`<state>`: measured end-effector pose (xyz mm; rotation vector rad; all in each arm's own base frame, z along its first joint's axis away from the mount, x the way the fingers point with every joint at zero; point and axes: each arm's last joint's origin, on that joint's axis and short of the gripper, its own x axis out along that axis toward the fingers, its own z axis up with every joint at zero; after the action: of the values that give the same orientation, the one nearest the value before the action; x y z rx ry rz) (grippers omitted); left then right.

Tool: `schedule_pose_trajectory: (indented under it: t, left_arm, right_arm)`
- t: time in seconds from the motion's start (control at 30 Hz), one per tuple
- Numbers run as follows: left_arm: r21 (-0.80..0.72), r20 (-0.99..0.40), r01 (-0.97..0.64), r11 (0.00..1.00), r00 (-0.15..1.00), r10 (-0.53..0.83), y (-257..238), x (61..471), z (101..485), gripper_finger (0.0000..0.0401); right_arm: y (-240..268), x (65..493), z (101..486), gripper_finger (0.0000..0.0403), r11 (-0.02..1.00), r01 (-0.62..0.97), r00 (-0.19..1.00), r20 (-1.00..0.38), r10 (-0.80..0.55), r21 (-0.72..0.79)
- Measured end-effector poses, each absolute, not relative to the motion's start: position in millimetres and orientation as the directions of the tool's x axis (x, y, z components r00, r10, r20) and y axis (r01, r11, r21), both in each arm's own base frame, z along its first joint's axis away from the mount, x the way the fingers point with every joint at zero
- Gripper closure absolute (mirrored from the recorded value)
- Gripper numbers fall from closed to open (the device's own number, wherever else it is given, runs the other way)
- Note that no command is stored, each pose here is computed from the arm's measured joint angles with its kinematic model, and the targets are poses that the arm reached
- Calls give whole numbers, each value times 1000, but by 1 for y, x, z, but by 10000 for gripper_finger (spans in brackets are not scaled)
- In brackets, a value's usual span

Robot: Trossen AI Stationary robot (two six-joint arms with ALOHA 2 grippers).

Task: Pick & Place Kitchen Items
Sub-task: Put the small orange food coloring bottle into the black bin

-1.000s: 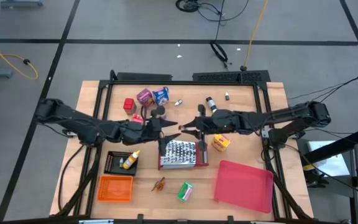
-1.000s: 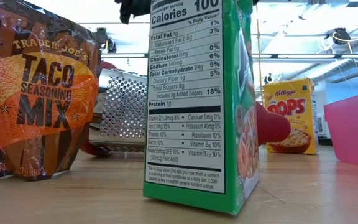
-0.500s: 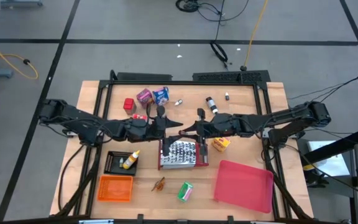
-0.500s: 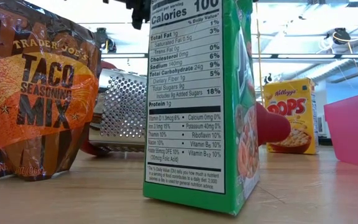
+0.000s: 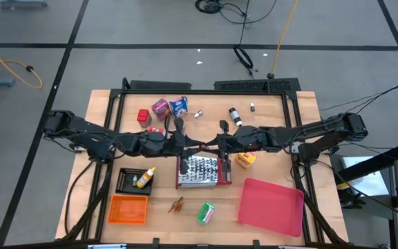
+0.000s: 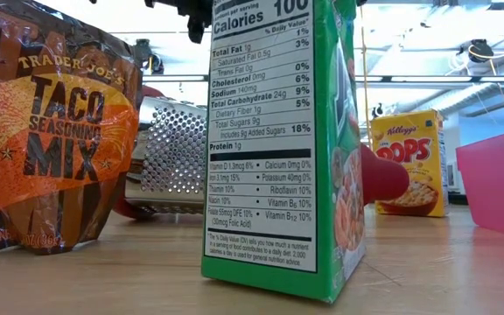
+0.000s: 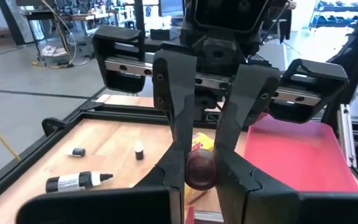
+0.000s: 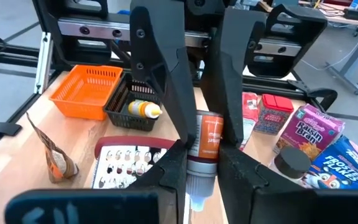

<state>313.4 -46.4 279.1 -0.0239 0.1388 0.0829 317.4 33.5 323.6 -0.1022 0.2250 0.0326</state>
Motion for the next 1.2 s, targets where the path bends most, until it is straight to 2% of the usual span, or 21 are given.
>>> schedule_pose_trajectory:
  t: [0.1,0.33,0.83,1.0,1.2]
  left_arm:
    - [-20,-139,-72,997,988,68,-47,313,279,356]
    - [-29,-142,-56,998,989,51,-48,314,278,356]
    - [-6,-181,-87,996,980,84,-57,294,290,357]
    - [-8,-234,-123,992,965,118,-64,281,292,357]
    - [-61,-395,-221,973,901,180,-71,250,290,357]
  right_arm:
    - [33,317,323,345,994,-45,973,-232,22,-96]
    - [34,316,321,310,994,-61,964,-264,34,-93]
    - [32,315,316,301,994,-32,951,-310,-2,-103]
    - [31,314,314,294,993,-4,943,-331,-35,-117]
    - [27,311,306,292,993,-2,910,-413,-47,-119]
